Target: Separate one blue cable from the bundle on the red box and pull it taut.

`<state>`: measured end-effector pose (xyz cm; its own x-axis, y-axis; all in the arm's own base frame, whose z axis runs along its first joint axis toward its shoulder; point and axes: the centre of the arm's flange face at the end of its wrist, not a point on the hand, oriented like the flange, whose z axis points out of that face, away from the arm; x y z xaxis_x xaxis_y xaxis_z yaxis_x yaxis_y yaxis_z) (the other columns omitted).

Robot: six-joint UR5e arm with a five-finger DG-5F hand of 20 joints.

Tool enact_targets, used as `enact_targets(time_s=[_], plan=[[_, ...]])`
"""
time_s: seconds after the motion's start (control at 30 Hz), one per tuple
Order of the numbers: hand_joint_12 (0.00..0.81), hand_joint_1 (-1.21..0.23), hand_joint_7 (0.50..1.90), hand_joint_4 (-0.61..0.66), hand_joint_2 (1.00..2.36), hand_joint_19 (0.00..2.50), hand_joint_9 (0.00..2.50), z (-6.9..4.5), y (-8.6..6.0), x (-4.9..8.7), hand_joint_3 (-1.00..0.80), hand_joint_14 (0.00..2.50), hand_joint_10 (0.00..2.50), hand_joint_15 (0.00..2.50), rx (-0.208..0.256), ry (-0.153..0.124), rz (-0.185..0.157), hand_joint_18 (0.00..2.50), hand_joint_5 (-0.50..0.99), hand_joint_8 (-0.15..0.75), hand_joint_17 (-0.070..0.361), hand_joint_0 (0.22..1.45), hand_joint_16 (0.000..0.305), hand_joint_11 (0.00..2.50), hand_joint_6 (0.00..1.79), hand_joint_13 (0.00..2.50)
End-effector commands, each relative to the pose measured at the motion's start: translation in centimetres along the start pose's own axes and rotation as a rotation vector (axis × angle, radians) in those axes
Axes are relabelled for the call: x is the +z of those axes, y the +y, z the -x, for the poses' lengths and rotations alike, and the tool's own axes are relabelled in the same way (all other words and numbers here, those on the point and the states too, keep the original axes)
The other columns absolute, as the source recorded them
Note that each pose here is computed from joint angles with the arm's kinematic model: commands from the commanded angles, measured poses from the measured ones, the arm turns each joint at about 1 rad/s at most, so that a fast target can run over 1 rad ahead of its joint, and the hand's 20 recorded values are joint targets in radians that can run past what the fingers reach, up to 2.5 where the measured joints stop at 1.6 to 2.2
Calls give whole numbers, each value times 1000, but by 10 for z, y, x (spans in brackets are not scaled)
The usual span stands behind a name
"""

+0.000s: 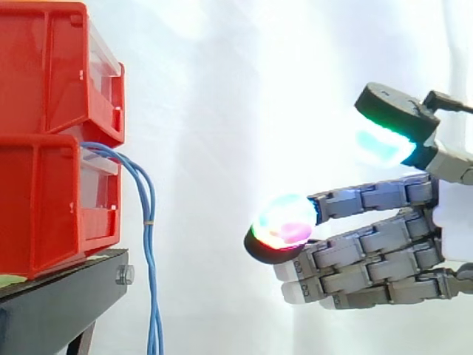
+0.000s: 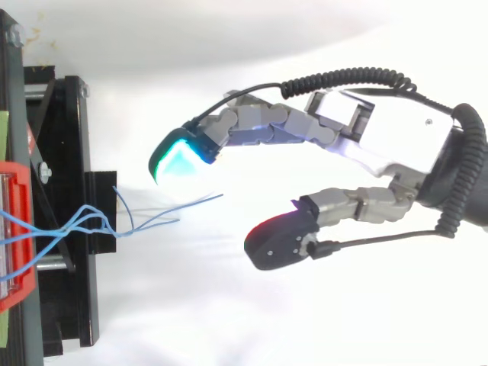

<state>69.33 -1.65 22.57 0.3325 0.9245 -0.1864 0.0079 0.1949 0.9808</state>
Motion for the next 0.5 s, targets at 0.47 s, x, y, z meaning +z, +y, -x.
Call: enact_targets(time_s=[0.47], plan=[[323,-587,752,154,1000,72,535,-13,-19,22,-500,1,0,52,-43,-73,24,25,-199,225,107,480,48,29,502,272]])
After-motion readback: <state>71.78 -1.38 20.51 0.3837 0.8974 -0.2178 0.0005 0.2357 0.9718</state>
